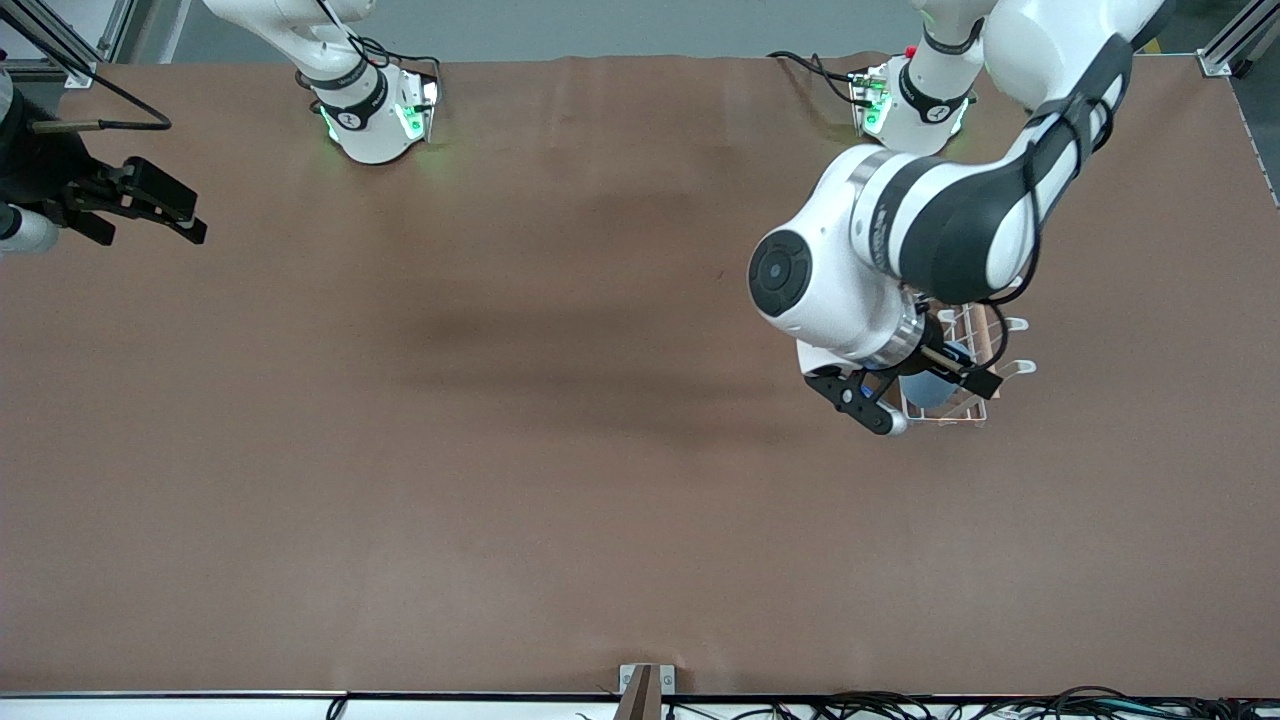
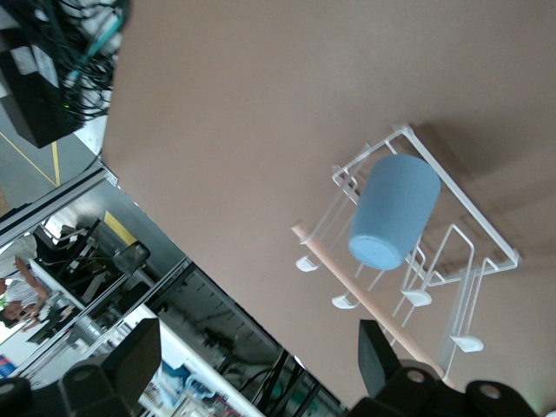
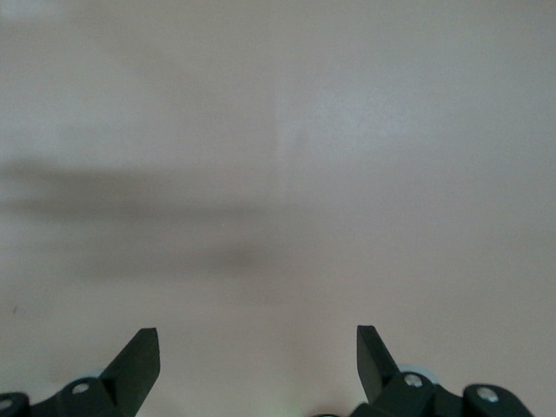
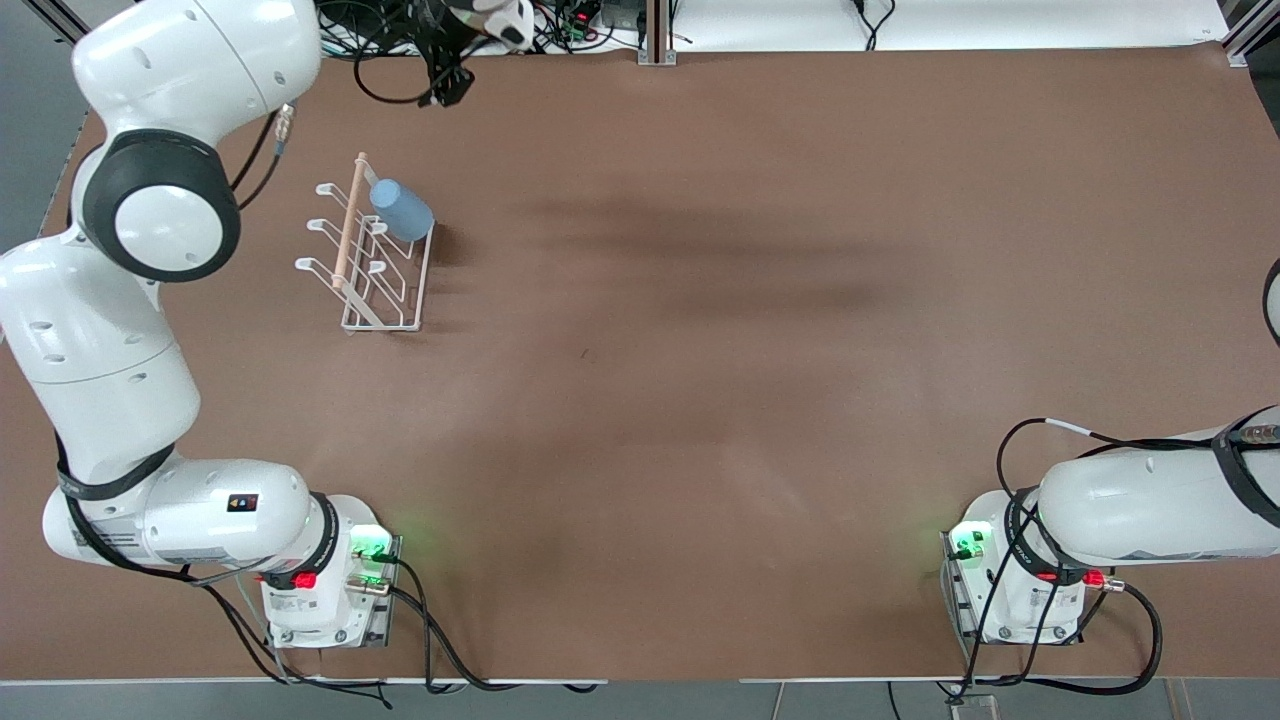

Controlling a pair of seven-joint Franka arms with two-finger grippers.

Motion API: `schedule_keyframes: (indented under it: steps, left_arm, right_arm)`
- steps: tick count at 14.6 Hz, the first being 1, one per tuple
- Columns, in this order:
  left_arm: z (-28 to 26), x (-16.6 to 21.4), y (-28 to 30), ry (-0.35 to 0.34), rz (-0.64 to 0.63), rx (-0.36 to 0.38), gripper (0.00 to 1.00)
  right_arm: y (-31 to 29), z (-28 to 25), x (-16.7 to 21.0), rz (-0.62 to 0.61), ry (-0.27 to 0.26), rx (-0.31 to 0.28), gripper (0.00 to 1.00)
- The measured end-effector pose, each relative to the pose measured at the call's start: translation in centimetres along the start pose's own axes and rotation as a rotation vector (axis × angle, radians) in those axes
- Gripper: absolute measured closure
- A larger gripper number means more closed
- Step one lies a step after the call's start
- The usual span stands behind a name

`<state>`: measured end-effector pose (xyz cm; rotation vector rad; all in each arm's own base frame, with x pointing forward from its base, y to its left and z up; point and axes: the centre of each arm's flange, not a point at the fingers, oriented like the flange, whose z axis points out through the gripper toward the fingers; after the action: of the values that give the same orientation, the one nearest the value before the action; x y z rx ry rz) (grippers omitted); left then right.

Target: Hang cup on cup holder

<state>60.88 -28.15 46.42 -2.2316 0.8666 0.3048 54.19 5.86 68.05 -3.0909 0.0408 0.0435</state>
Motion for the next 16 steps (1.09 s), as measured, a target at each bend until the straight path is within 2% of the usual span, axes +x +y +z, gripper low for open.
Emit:
schedule_keyframes:
  steps: [5,9,13,16]
  left_arm:
    - [-4.6,-3.7,-4.5,0.147,-0.109,0.008,0.00]
    - [-4.4,-8.6,-10.2,0.193,-0.211,-0.123,0.00]
    - [-4.9,-11.8,-12.7,0.228,-0.280,-0.199,0.00]
    - [-5.4,-15.0,-14.4,0.275,-0.361,-0.340,0.00]
  right_arm:
    - [0.0,0.0,0.0,0.000,-0.001,0.000,0.00]
    - [0.0,0.0,0.0,0.000,-0.001,0.000,0.00]
    - [0.0,0.0,0.0,0.000,-0.001,0.000,0.00]
    - [0.1,0.0,0.0,0.000,-0.001,0.000,0.00]
